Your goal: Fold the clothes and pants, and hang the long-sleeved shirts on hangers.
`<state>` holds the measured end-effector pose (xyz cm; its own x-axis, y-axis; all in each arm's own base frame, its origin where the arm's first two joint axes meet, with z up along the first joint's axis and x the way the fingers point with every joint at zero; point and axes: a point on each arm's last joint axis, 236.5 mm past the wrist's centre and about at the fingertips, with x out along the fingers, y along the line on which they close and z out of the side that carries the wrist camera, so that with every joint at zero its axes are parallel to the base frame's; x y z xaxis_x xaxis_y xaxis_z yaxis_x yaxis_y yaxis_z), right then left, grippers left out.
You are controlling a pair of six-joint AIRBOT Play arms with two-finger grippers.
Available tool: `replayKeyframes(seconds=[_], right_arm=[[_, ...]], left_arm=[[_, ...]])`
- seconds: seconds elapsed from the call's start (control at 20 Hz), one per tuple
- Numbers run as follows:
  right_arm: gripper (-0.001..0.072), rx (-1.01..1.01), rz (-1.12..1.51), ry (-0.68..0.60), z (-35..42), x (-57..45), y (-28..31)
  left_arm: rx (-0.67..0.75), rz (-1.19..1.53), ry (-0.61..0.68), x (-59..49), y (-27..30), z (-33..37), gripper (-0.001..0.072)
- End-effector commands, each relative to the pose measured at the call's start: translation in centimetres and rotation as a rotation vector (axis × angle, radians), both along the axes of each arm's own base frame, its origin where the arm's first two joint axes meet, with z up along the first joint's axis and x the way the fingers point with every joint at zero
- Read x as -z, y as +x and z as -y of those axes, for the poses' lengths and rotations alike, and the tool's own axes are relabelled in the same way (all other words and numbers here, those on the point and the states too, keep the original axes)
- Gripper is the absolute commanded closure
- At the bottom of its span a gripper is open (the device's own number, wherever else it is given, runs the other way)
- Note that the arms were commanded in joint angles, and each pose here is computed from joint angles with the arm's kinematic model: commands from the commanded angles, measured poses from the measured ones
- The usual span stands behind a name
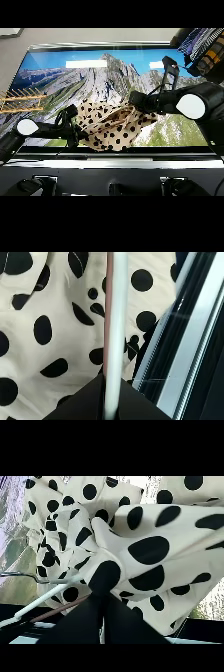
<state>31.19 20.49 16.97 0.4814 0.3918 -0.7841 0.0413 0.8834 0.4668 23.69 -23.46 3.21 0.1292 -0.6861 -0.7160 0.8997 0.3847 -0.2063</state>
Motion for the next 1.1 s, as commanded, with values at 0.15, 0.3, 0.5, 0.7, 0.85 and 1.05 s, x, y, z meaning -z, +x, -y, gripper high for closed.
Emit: replayKeyframes(seconds=[0.15,0.3,0.5,0.7,0.85,1.05], right_arm=[[0.0677,-0.006,0.003,-0.025,0.2,0.4,0.3],[0.0677,-0.024,-0.009,-0.046,0.2,1.0,0.2],[0.0676,-0.015,-0.001,-0.074,0.8,1.2,0.6],[0.0676,-0.048,-0.011,-0.069,0.4,1.1,-0.1],[0.0677,-0.063,0.008,-0.032,0.0,0.0,-0.7],[0.0677,-0.070,0.026,0.002,-0.1,-1.3,-1.6]], left_arm=[[0.092,-0.029,-0.002,0.1,-0.3,2.3,0.0682],[0.123,-0.034,-0.005,0.2,-0.7,3.5,0.0682],[0.126,-0.033,-0.038,-0.3,-0.7,4.2,0.0682],[0.125,-0.033,-0.037,-0.3,-0.7,4.2,0.0683],[0.127,-0.032,-0.030,-0.2,-0.7,4.1,0.0682],[0.127,-0.032,-0.030,-0.2,-0.7,4.1,0.0682]])
